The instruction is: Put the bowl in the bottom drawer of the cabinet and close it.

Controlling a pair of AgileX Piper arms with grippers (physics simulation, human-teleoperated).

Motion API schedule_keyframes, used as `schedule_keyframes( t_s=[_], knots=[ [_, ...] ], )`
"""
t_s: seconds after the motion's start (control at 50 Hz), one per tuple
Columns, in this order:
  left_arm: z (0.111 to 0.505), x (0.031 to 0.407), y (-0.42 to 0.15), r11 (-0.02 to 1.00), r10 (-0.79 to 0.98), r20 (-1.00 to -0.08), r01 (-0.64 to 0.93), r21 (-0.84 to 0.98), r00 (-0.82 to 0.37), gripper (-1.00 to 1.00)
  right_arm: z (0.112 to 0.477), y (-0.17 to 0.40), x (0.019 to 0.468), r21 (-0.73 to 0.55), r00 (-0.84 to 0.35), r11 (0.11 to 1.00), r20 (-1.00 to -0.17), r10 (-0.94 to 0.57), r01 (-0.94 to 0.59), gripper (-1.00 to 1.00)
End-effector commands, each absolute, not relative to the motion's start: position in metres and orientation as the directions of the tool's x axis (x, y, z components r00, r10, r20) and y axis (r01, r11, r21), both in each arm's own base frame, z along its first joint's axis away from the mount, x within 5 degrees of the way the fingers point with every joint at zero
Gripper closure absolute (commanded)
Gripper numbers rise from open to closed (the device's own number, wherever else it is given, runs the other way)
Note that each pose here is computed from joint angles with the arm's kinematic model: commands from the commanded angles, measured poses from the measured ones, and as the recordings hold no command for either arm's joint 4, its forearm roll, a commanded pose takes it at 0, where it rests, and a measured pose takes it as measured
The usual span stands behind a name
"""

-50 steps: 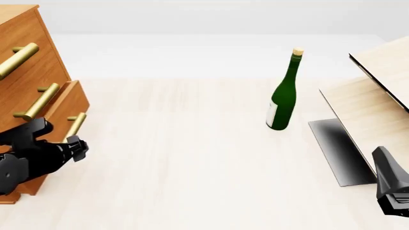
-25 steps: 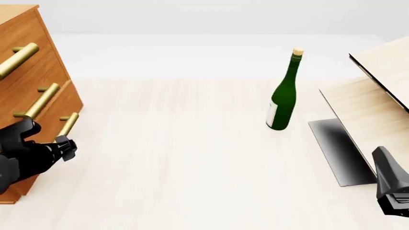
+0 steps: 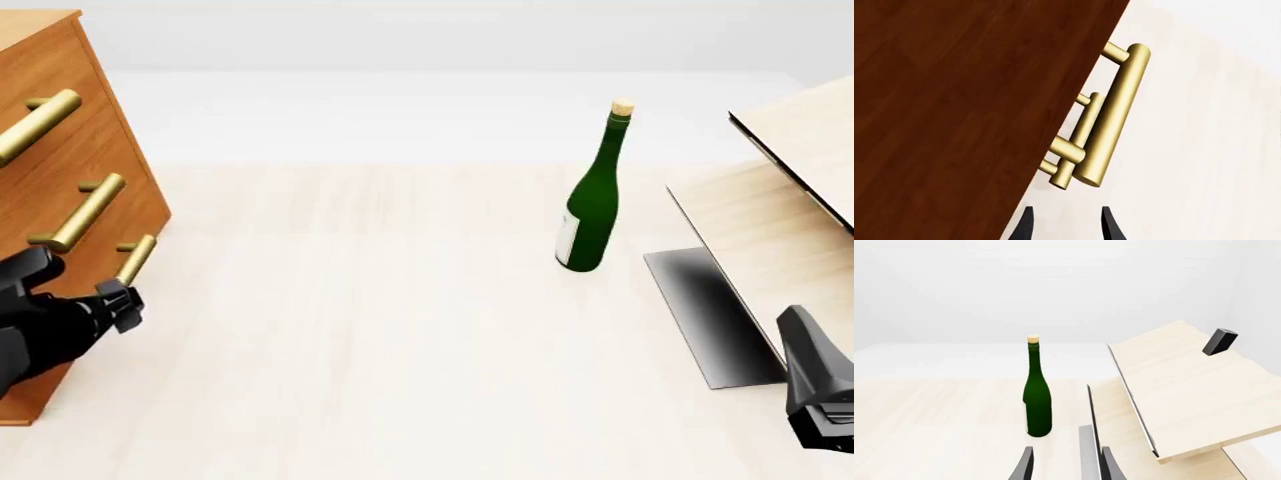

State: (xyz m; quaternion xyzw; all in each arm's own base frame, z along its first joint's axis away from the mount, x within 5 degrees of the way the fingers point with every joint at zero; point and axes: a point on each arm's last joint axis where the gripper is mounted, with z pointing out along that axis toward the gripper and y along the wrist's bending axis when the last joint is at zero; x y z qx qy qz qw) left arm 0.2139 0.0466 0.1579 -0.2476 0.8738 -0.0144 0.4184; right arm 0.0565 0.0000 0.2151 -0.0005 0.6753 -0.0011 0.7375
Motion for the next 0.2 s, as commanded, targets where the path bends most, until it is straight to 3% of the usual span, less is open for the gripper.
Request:
schedule_keyframes(
  t_s=[0.02,0.2],
  knots=[
    [0.172,0.194,0.081,0.871,-0.379,-0.795,-0.472,-0.134,-0.474,-1.00,0.215,0.000,0.056,-0.003,0.088,1.000,-0.996,-0.003,0.001,-1.00],
    [0.180,0.182,0.093,0.864,-0.330,-0.834,-0.497,-0.078,-0.443,-1.00,0.215,0.000,0.056,-0.003,0.088,1.000,-0.996,-0.003,0.001,-1.00]
  ],
)
